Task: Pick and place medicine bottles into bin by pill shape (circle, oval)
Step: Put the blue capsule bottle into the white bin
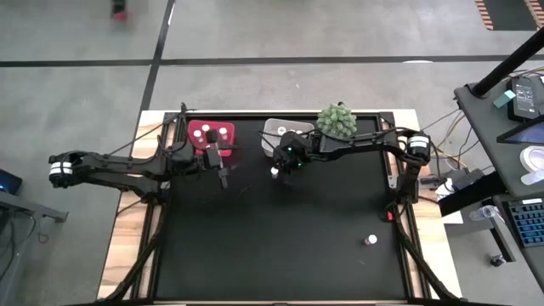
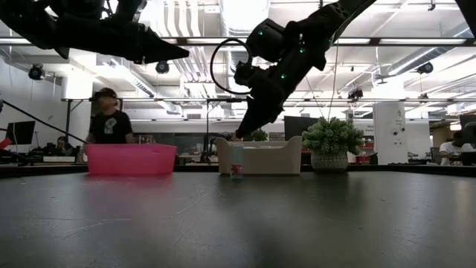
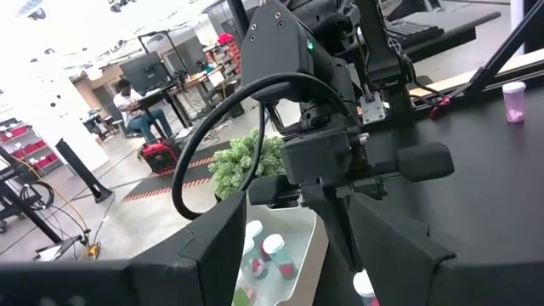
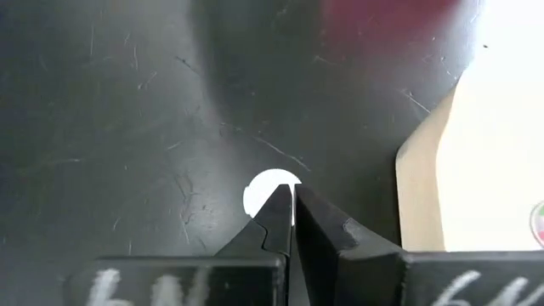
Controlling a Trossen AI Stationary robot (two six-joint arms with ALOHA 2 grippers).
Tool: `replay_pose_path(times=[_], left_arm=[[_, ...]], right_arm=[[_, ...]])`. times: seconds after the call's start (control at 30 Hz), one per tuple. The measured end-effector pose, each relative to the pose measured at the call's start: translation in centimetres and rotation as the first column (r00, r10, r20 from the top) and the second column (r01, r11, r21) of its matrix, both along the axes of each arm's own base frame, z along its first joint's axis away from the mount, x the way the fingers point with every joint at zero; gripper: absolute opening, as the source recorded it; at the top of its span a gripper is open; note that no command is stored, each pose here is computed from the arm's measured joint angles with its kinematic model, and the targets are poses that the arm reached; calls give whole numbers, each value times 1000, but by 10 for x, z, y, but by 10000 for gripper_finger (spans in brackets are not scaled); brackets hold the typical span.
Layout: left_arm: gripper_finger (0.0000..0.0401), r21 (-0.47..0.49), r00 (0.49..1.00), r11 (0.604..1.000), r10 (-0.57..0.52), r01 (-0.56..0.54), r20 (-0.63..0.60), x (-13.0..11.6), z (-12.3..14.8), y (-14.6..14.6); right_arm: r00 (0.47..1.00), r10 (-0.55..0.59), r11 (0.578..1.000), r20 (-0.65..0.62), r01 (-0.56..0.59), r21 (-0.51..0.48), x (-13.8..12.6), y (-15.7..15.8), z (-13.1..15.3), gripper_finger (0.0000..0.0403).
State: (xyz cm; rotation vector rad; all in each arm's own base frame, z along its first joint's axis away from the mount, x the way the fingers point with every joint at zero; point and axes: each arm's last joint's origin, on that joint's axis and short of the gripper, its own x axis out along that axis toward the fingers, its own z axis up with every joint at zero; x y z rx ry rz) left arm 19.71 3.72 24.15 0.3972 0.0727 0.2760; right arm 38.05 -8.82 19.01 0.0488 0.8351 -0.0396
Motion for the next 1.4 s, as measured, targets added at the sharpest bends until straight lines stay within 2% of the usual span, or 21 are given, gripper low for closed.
replay_pose_path(times=[0.17, 0.33, 0.8, 0.93, 1.1, 1.27, 1.4], left_arm=[[195, -1, 1000, 1000, 0, 0, 1, 0, 0, 0], [195, -1, 1000, 1000, 1, -1, 0, 0, 0, 0], [195, -2, 1000, 1000, 1, -1, 0, 0, 0, 0], [195, -2, 1000, 1000, 1, -1, 0, 0, 0, 0], [195, -3, 1000, 1000, 1, -1, 1, 0, 0, 0], [195, -1, 1000, 1000, 1, -1, 8, 0, 1, 0], [195, 11, 997, 1000, 1, -1, 72, 0, 7, 0]], right_arm=[[1000, 19, 999, 1, -19, 28, 6, 0, -14, 8], [1000, 11, 999, 4, -11, 35, 7, -1, -15, 8], [996, 17, 1000, 89, -18, 16, -2, 6, 21, 8], [997, 17, 1000, 77, -19, 24, 2, 7, 12, 8], [1000, 8, 999, 3, -8, 51, 5, 7, -11, 8], [1000, 7, 999, 6, -7, 50, 5, 7, -11, 8], [999, 8, 999, 43, -10, 39, 5, 7, 3, 8]])
